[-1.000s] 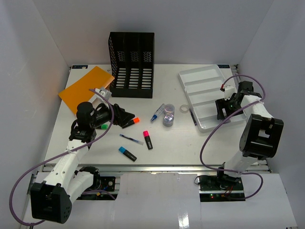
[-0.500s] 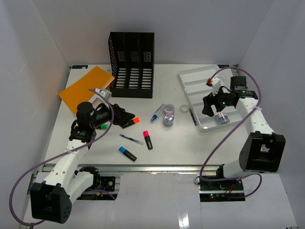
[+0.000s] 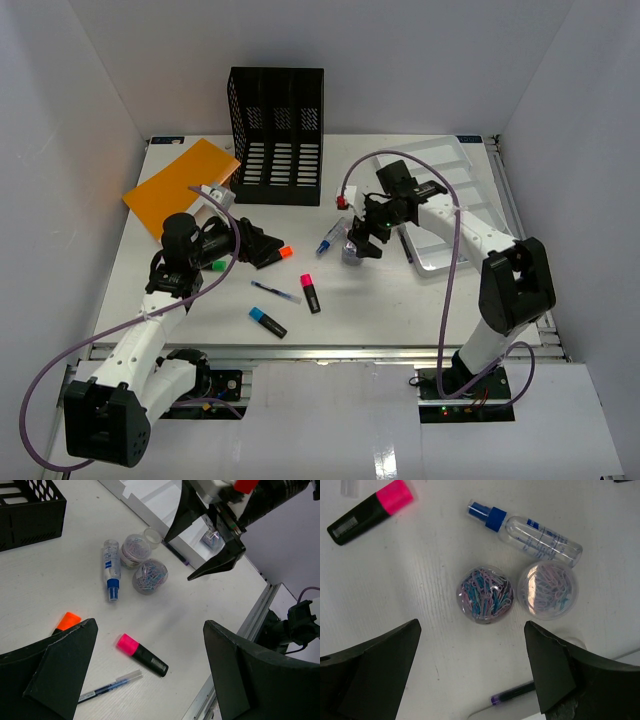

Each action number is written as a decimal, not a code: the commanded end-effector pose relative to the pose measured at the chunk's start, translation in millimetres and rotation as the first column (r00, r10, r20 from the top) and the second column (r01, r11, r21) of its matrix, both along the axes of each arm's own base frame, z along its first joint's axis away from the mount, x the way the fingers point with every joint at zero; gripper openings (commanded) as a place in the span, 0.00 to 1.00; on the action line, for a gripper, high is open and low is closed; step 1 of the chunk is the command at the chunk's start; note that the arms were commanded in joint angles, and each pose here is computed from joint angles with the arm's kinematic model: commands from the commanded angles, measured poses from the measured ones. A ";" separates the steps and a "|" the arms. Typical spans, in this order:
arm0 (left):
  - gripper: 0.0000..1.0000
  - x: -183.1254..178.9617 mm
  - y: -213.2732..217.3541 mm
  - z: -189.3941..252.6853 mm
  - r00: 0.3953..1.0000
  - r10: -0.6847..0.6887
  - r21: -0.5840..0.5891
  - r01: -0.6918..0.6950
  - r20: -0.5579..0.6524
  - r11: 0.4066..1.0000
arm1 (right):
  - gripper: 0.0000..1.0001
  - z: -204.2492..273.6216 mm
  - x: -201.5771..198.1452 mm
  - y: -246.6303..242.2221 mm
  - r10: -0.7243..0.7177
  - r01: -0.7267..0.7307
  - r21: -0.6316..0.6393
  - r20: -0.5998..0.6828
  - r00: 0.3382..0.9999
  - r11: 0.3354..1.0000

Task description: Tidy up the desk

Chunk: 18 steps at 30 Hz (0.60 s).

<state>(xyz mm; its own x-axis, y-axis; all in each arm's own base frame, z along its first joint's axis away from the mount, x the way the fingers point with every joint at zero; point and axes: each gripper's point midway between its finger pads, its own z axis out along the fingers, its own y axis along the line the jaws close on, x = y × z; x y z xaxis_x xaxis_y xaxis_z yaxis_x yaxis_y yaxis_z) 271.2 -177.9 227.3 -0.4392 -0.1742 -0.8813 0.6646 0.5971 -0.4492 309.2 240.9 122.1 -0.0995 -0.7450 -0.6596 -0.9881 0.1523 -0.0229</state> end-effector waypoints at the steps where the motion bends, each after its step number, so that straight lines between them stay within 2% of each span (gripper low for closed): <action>1: 0.98 1.5 -0.7 6.4 1.000 -0.007 0.007 0.007 0.028 1.000 | 0.90 7.5 19.2 18.8 -0.232 0.230 -0.037 -0.070 0.970 0.972; 5: 0.98 1.7 -1.0 5.9 1.000 -0.008 0.009 0.008 0.027 1.000 | 0.90 -12.2 3.7 23.6 -0.339 0.328 -0.100 -0.122 0.933 0.939; 10: 0.98 2.1 -0.8 6.0 1.000 -0.009 0.010 0.009 0.028 1.000 | 0.90 -26.9 4.3 19.3 -0.463 0.450 -0.145 -0.074 0.883 0.881; 18: 0.98 3.0 -0.3 4.4 1.000 -0.005 0.015 0.005 0.025 1.000 | 0.91 -46.3 7.4 17.1 -0.516 0.502 -0.209 -0.019 0.856 0.840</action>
